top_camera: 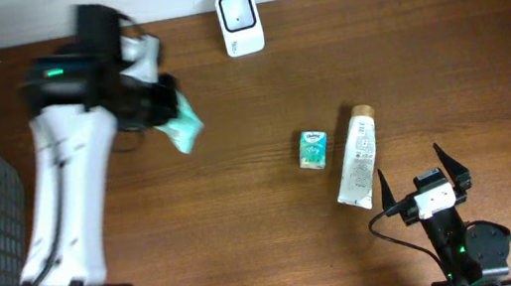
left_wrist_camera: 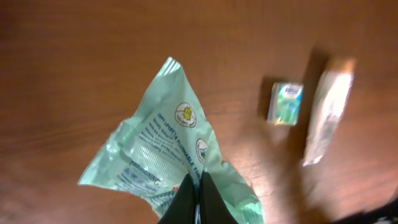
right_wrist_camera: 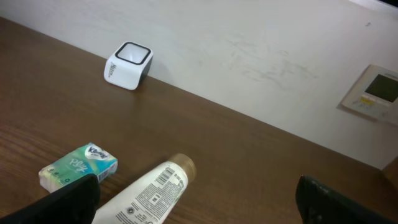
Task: Scan the item barcode
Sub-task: 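Grasp the light-green wrapped packet in the basket and set it on the table, then reach the left gripper into the basket and grasp the white wipes pack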
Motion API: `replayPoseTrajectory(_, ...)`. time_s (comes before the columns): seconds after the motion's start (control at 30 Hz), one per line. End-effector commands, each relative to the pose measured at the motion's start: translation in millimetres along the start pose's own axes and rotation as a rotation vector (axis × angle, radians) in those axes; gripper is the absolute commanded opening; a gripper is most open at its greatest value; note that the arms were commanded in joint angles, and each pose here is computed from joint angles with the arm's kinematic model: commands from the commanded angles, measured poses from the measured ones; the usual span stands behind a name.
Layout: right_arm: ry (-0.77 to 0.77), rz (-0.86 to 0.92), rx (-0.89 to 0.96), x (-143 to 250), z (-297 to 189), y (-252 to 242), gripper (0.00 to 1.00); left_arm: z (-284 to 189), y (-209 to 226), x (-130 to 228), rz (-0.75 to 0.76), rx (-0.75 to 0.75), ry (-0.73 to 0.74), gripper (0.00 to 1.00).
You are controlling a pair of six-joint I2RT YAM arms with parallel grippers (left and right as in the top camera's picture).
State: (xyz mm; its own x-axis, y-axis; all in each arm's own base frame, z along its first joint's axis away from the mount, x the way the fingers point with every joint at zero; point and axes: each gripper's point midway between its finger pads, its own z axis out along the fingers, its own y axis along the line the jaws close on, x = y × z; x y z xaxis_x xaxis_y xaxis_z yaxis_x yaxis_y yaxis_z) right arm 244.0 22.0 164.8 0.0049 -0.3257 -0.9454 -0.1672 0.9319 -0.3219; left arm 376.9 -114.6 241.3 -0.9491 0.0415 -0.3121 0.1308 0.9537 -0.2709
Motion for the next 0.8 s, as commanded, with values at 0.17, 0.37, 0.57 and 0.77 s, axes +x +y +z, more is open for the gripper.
replayPoseTrajectory(0.17, 0.002, 0.004, 0.007, 2.6, 0.0, -1.0, 0.99, 170.6, -69.7, 90.4, 0.269, -0.024, 0.393, 0.07)
replayPoseTrajectory(0.37, 0.002, 0.004, 0.007, 2.6, 0.0, -1.0, 0.99, 143.6, -61.3, 41.6, 0.351, -0.24, 0.219, 0.57)
replayPoseTrajectory(0.57, 0.002, 0.004, 0.007, 2.6, 0.0, -1.0, 0.99, 14.8, -43.8, -39.6, 0.299, -0.408, -0.082, 0.74)
replayPoseTrajectory(0.77, 0.002, 0.004, 0.007, 2.6, 0.0, -1.0, 0.99, -151.6, 33.8, -69.6, 0.016, -0.458, -0.452, 0.99)
